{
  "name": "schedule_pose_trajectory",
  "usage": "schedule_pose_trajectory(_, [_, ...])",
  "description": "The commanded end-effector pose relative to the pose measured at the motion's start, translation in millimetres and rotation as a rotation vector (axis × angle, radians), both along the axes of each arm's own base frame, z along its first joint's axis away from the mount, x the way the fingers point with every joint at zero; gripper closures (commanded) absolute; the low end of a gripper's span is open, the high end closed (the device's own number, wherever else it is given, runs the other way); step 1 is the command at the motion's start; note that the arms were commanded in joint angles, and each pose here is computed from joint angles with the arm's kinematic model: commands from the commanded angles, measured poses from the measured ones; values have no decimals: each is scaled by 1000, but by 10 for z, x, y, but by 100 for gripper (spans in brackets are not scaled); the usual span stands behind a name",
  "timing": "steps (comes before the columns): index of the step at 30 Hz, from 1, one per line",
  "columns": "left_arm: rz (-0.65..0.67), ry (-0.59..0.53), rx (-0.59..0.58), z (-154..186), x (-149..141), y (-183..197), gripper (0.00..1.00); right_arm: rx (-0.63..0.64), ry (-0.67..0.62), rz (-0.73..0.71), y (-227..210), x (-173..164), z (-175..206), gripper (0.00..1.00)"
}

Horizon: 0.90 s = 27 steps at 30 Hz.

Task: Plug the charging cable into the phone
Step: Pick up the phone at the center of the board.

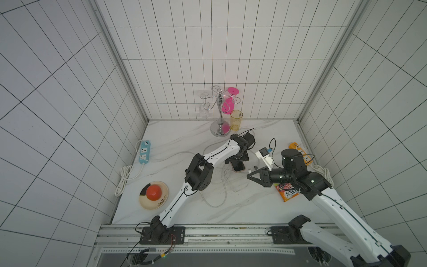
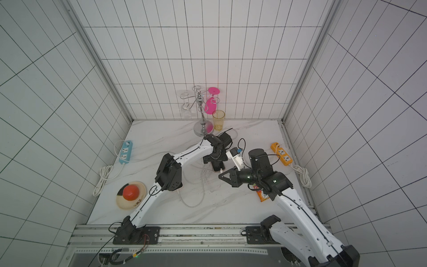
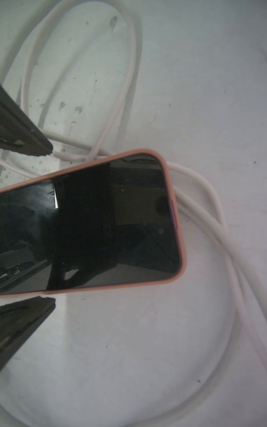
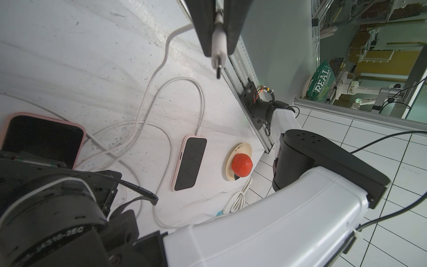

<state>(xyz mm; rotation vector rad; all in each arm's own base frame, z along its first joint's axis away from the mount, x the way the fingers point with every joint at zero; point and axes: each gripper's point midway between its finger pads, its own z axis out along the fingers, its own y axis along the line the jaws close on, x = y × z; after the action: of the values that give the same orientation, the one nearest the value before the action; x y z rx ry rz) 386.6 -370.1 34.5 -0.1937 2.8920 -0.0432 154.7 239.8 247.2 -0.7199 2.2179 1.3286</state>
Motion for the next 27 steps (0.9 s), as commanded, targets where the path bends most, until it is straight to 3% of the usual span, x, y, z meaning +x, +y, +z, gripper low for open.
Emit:
schedule_pose_trajectory(1, [-8,-22,22,-104,49,-28,4,24,-6,6,13,9,47,100])
schedule_pose_trajectory(8, [-38,-17,128,-210,3,120,7,19,-5,3,8,14,39,100])
schedule_pose_trajectory(19, [-134,29,176,65,-157,467,20,23,2,7,11,2,38,100])
schedule_pose_trajectory(23, [-159,92,130,69,-246,669,19,25,0,3,2,-5,38,100])
schedule_pose_trajectory(27, [-136,115,111,27,-274,845,10,27,6,8,25,12,32,100])
